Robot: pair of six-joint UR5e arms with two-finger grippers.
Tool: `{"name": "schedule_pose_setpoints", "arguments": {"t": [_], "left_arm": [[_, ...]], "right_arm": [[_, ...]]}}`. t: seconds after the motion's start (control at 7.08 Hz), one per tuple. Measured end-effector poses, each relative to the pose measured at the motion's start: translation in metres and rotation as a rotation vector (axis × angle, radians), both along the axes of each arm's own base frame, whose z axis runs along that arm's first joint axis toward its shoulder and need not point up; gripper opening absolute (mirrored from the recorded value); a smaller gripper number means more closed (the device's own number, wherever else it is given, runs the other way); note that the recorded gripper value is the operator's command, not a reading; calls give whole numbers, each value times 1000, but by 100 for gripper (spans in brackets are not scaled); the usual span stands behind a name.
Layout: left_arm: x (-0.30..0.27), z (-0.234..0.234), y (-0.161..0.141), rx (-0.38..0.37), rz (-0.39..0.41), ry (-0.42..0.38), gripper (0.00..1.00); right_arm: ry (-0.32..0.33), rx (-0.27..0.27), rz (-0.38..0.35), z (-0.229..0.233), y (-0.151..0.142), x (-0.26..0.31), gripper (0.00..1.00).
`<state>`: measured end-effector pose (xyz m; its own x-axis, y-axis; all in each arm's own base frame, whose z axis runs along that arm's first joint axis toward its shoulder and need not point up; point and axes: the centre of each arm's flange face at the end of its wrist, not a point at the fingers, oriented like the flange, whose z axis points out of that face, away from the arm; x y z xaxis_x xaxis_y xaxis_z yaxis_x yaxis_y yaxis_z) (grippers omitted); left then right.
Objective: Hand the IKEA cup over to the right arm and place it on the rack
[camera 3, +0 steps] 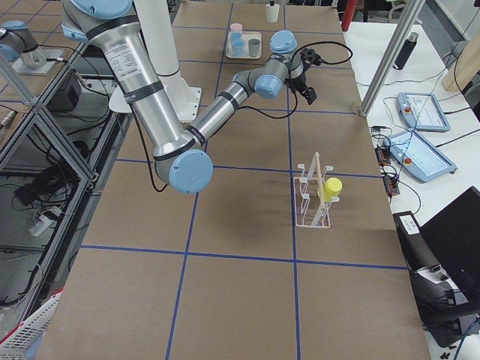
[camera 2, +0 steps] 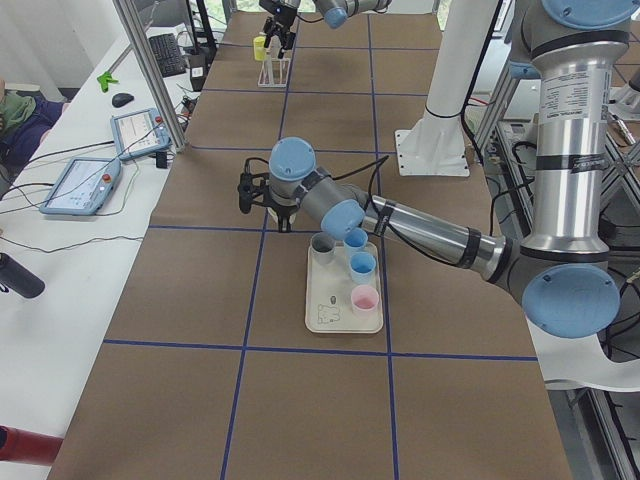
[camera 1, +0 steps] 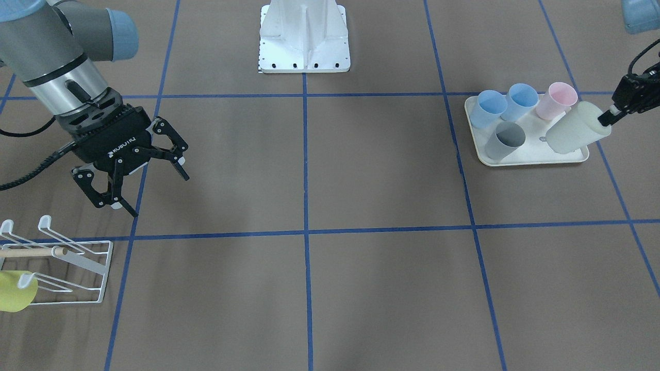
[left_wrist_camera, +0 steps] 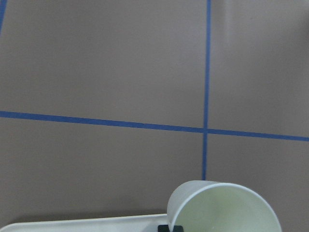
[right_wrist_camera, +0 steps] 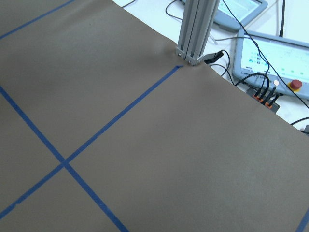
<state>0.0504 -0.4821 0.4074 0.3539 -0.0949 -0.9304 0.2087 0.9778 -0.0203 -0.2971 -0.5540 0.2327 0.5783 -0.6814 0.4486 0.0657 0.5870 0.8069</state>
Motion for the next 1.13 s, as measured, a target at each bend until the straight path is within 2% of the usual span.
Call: {"name": "schedule_pose_setpoints", "arguments": {"t": [0.42, 0.57, 0.85, 1.13], "left_arm": [[12, -102, -23, -137, -52, 155, 0], [25, -129, -24, -166, -50, 193, 0], [62, -172, -22, -214, -11, 254, 0], [87, -198, -20, -226, 29, 279, 0]], "right_arm": [[-73, 124, -5, -25, 12, -58, 99], [-86, 155, 27, -36, 22, -79, 99], [-153, 254, 56, -50, 52, -122, 99], [-239, 367, 7, -65, 83, -151, 98]]}}
